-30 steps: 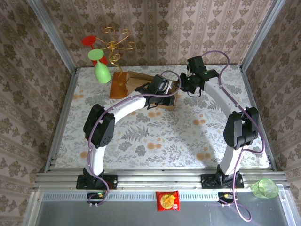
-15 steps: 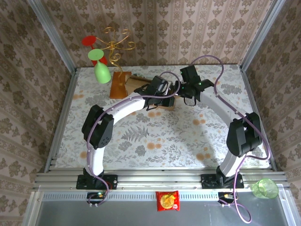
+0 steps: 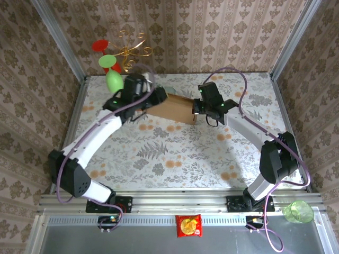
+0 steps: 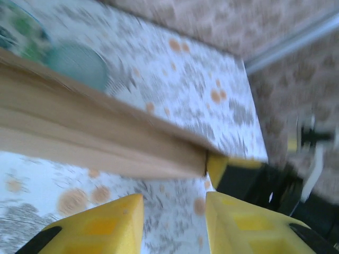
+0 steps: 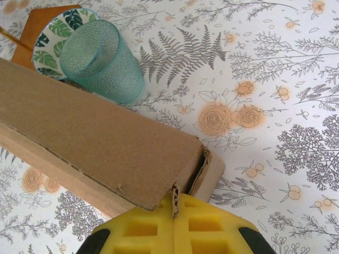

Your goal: Fold the paper box

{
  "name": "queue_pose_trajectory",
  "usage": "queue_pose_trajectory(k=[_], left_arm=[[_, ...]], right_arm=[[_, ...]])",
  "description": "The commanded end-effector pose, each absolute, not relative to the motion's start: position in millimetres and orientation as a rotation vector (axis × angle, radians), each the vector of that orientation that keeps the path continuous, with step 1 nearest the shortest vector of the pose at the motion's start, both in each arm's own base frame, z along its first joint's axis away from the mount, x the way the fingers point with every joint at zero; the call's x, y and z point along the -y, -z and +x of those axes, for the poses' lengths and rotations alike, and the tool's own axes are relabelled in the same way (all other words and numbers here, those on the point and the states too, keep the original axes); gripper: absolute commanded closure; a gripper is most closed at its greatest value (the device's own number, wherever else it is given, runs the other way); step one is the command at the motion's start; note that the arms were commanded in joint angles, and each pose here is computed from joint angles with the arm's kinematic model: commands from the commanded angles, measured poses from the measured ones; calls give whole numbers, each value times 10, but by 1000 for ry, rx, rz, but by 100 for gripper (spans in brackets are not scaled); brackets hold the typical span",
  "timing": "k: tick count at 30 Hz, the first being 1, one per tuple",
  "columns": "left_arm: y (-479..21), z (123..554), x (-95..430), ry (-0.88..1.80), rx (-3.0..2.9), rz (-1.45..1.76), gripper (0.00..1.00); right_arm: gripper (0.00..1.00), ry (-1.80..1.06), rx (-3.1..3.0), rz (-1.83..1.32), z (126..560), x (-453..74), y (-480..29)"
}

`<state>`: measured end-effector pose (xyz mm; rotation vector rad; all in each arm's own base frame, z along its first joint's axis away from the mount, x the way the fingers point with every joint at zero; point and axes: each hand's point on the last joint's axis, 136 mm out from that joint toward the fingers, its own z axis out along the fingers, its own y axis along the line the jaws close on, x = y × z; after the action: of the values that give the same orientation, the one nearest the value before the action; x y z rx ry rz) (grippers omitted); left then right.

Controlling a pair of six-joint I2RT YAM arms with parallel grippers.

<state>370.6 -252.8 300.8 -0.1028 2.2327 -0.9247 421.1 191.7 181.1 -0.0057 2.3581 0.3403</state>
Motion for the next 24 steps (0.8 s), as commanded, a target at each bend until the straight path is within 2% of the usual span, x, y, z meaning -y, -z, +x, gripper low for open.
queue_pose_trajectory(k=[1, 6, 14, 19, 24], left_arm=[[-2995, 3831, 2104, 813, -2280, -280, 63], [-2872, 4162, 1792, 696, -2324, -299, 58], [-2578, 4687, 1797, 626, -2328, -247, 55], [-2346, 4841, 1794, 583, -2352, -236, 57], [-2282, 4799, 1844, 611, -2368, -232, 60]], right_arm=[[100, -268, -2452, -109, 3997, -1921, -1497], [100, -262, -2438, -121, 3995, -1919, -1512], [100, -269, -2435, -129, 3977, -1924, -1517], [100, -276, -2436, -132, 3960, -1925, -1511], [100, -272, -2435, -139, 3958, -1921, -1515]])
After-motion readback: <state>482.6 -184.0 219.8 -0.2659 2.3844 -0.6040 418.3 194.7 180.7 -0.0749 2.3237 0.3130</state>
